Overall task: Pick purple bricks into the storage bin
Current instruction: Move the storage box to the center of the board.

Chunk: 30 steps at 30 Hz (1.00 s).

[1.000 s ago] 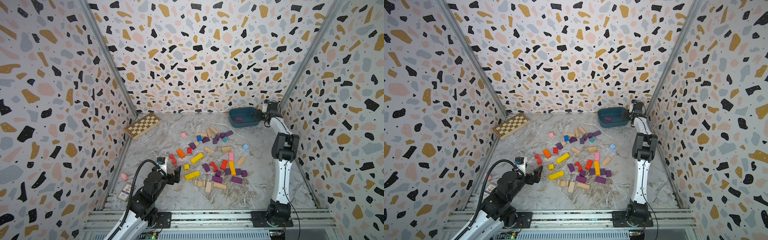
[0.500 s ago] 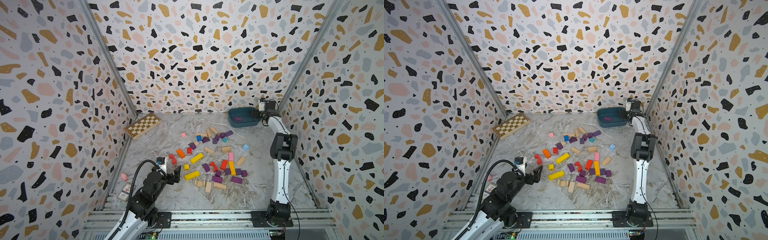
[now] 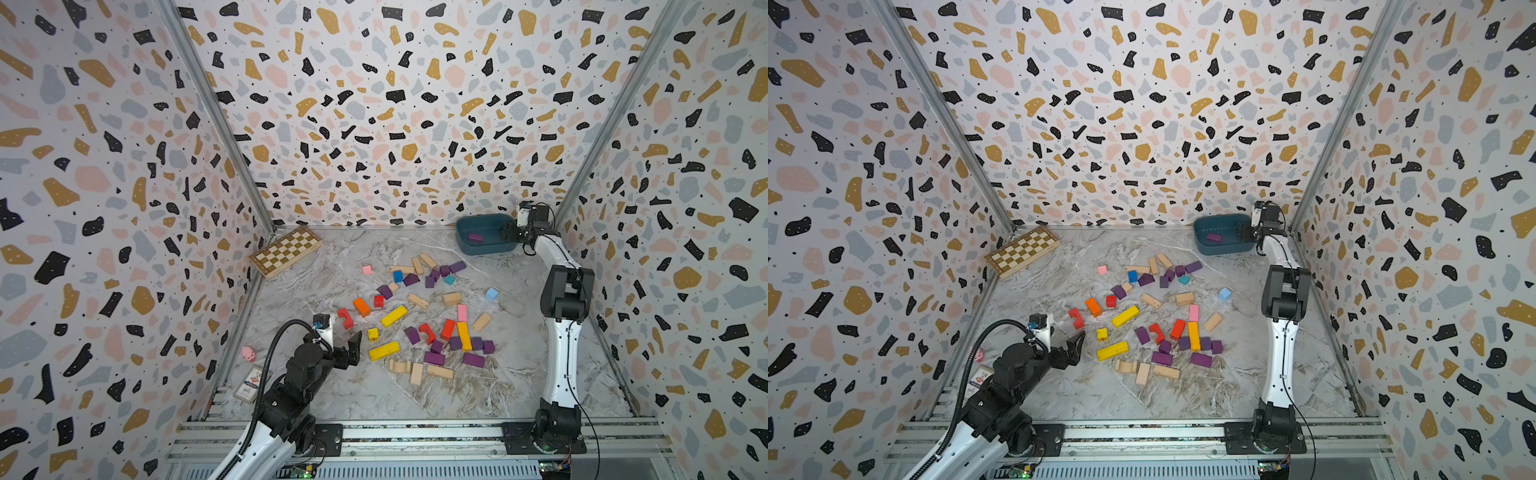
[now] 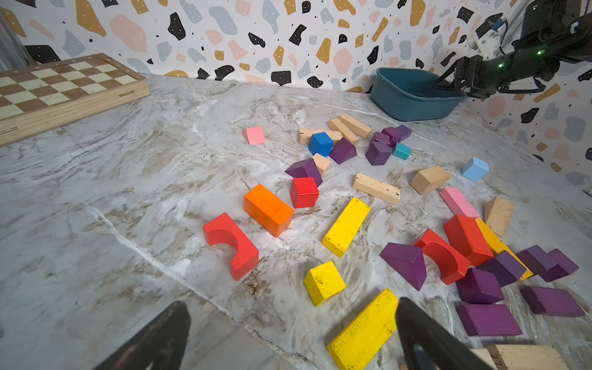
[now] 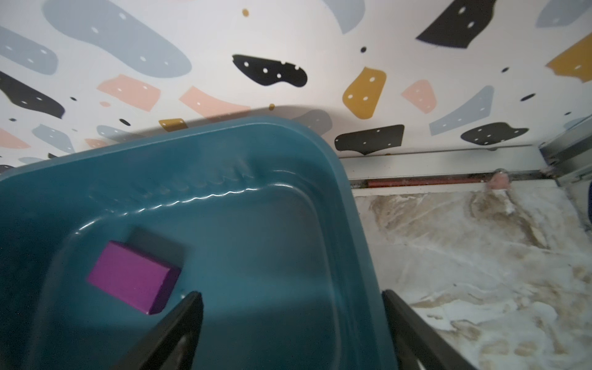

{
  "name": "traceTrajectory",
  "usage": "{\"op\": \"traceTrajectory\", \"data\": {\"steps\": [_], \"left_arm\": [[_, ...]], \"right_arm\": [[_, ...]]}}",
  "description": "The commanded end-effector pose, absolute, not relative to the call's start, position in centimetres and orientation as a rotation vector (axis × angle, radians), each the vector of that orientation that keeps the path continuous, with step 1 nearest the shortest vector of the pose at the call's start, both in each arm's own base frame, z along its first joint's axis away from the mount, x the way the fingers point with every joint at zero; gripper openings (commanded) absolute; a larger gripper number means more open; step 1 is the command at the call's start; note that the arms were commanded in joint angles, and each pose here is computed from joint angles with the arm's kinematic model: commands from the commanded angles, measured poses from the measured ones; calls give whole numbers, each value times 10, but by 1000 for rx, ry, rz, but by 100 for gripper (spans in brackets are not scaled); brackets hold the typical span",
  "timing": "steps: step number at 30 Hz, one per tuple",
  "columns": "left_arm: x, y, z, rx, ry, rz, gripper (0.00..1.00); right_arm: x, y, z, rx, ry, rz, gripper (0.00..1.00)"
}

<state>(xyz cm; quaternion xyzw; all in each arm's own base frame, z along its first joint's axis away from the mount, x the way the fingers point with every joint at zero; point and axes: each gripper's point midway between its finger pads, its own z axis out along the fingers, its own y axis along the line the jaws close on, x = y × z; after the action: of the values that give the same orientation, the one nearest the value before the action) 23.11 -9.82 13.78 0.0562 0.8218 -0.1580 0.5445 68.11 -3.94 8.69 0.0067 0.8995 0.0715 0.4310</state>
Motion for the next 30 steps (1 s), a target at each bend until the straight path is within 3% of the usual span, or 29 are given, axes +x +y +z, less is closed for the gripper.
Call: {"op": "traceTrajectory", "data": {"steps": [1, 6, 17, 30], "left_arm": [[232, -101, 143, 139, 1920, -391, 99], [232, -100, 144, 138, 1917, -391, 99], [231, -99, 144, 135, 1911, -392, 99], [229, -98, 146, 132, 1902, -391, 99]], "right_arm": [[679, -36, 116, 33, 2213, 187, 78], [679, -24, 122, 11, 2205, 194, 54], [665, 37, 117, -87, 2228, 261, 17], [631, 107, 123, -83, 2238, 374, 12]]}}
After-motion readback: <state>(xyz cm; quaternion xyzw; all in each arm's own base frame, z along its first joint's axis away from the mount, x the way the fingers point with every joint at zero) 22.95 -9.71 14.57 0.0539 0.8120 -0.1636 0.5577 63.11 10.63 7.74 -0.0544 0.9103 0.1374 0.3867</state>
